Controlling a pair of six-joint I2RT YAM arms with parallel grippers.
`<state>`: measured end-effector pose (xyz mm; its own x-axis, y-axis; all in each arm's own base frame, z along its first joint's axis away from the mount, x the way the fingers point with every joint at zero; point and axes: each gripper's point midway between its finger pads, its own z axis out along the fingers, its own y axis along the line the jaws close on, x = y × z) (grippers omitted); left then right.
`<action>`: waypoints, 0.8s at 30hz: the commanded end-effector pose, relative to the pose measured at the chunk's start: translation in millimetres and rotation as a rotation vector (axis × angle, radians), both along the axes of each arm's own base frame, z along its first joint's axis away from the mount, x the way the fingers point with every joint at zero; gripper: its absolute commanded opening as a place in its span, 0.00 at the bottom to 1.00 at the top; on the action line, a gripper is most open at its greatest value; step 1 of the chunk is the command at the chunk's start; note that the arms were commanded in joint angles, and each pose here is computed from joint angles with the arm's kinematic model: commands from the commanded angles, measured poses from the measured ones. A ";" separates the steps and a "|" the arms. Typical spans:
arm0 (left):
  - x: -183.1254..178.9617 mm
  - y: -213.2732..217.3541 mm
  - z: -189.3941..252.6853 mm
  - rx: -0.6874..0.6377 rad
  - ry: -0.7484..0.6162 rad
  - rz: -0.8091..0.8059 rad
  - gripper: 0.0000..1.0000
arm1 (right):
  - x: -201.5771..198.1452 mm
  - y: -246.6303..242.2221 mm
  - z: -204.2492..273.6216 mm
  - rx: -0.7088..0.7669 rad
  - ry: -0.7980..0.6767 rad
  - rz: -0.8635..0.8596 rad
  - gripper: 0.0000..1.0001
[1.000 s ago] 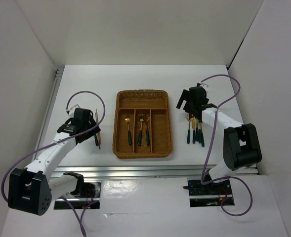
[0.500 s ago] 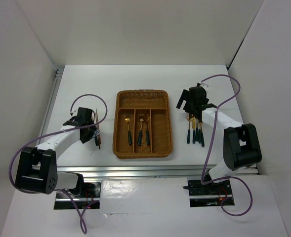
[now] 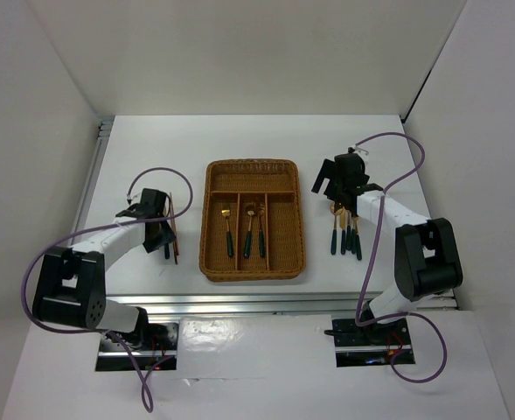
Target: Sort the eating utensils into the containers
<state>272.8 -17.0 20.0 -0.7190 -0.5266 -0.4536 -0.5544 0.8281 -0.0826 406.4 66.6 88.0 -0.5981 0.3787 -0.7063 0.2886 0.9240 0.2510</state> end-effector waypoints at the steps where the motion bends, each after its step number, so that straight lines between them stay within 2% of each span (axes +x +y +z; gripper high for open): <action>1: 16.6 5.2 11.9 0.030 -0.037 -0.002 0.53 | 10.3 -2.3 7.8 0.006 -0.040 -0.019 1.00; 7: 15.3 9.2 6.2 0.054 -0.008 0.007 0.45 | 10.1 -2.3 4.1 0.005 -0.031 -0.019 1.00; 15: 14.3 9.9 -2.2 0.065 0.028 -0.010 0.45 | 10.1 -2.3 4.1 0.005 -0.031 -0.019 1.00; 23: 12.7 11.7 -7.6 0.077 0.057 -0.008 0.32 | 10.1 -2.3 4.1 0.005 -0.031 -0.019 1.00; 24: 12.7 11.7 -7.6 0.077 0.057 -0.008 0.27 | 10.1 -2.3 4.1 0.005 -0.031 -0.019 1.00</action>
<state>286.2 -9.8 15.1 -0.7355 -0.4975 -0.4598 -0.5518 0.8337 -0.0194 406.3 66.6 85.7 -0.6021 0.3779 -0.7033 0.2900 0.9242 0.2483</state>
